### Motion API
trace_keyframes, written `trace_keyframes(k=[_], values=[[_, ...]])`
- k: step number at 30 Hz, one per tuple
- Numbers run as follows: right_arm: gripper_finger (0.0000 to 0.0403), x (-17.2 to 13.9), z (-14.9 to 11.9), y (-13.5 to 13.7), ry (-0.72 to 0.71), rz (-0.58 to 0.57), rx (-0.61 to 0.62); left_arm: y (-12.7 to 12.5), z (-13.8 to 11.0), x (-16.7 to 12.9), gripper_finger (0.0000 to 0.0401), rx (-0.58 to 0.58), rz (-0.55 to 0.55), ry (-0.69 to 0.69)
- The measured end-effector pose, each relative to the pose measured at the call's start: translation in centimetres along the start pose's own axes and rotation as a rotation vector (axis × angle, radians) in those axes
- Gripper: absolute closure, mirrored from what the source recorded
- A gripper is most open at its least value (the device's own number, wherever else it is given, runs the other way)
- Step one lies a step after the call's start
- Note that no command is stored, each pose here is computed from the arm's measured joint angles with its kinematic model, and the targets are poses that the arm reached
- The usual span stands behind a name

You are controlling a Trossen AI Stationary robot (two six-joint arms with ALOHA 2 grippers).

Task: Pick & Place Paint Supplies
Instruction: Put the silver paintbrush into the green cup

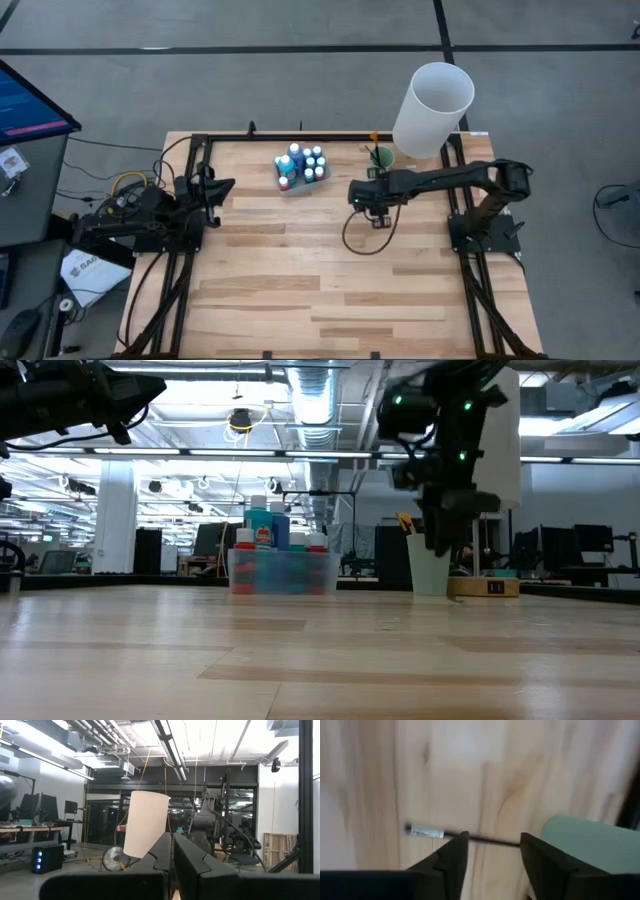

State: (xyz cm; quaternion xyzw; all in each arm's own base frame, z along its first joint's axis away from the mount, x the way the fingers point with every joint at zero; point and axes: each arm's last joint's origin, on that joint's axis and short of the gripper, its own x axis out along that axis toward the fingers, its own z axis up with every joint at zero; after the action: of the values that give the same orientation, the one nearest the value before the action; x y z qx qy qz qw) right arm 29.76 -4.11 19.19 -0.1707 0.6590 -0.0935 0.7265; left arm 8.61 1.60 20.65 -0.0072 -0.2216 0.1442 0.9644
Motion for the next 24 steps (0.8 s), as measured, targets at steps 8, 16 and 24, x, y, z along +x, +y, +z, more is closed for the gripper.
trace_keyframes(k=[8, 16, 24], values=[[0.0194, 3.5, 0.2, 2.0, 0.168, 0.18, -0.303, 0.0, 0.1, 0.0, 0.0399, -0.001, 0.002, -0.006], [0.0209, 4.7, 1.1, 3.5, 0.144, 0.2, -0.426, 0.0, 0.1, 0.0, 0.0399, -0.002, 0.001, -0.012], [0.0248, 4.7, 1.5, 3.6, 0.077, 0.248, -0.411, 0.0, 0.1, 0.0, 0.0399, -0.002, 0.0, -0.013]])
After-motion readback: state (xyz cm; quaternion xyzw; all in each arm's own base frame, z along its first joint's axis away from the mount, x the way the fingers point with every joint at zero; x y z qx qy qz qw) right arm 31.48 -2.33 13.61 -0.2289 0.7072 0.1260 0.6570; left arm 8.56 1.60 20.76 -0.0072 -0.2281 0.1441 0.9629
